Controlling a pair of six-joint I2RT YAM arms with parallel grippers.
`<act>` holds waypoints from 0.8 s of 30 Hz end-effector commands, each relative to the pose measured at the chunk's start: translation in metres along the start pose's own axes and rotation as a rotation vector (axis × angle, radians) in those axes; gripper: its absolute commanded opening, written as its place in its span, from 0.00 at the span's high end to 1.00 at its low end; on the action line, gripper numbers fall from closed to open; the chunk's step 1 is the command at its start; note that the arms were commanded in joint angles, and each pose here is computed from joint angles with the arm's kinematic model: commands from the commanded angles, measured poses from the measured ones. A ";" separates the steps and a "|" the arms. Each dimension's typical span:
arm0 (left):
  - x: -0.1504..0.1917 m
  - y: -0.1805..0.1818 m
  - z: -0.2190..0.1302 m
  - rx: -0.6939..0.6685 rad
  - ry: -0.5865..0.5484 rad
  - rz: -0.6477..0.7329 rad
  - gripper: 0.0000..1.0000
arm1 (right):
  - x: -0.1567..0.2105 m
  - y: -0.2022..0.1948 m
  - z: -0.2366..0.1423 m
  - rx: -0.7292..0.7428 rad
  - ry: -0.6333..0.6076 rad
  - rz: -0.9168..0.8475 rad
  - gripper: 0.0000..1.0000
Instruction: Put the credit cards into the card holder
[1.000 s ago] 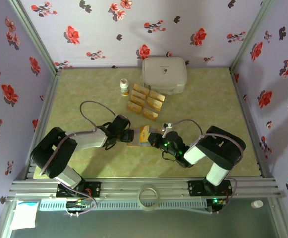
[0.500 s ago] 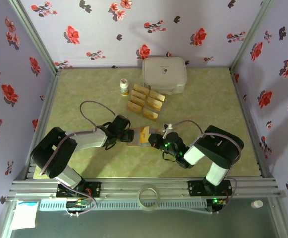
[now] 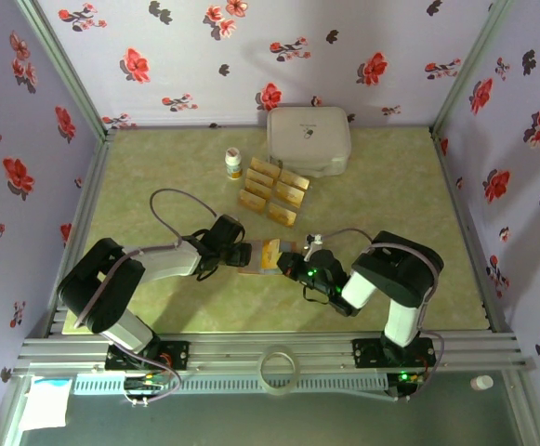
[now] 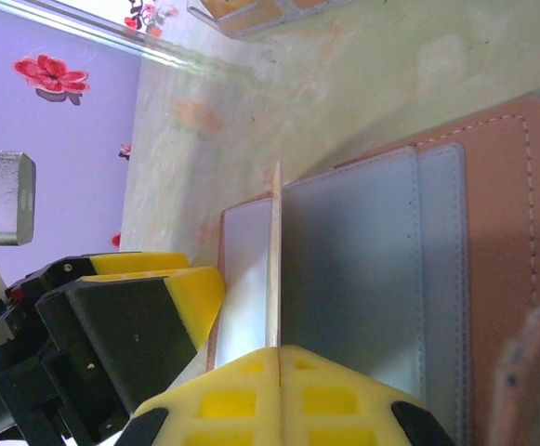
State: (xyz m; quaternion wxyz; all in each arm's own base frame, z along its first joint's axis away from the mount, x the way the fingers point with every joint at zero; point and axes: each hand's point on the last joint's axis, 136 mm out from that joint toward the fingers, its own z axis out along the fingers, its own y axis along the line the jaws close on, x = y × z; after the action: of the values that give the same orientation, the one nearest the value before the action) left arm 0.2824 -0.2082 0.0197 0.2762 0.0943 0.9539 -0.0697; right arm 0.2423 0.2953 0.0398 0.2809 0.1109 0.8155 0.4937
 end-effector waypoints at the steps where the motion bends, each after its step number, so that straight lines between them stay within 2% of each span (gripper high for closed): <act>1: 0.044 0.022 0.007 -0.068 0.156 0.006 0.18 | 0.002 0.005 0.001 -0.027 0.003 0.007 1.00; 24: 0.043 0.021 0.007 -0.067 0.155 0.009 0.17 | 0.007 0.001 -0.004 -0.029 0.015 0.024 1.00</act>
State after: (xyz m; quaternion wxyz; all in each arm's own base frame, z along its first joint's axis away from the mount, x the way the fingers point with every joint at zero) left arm 0.2824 -0.2082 0.0197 0.2761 0.0942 0.9539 -0.0698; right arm 0.2388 0.2951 0.0394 0.2727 0.1140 0.8127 0.5022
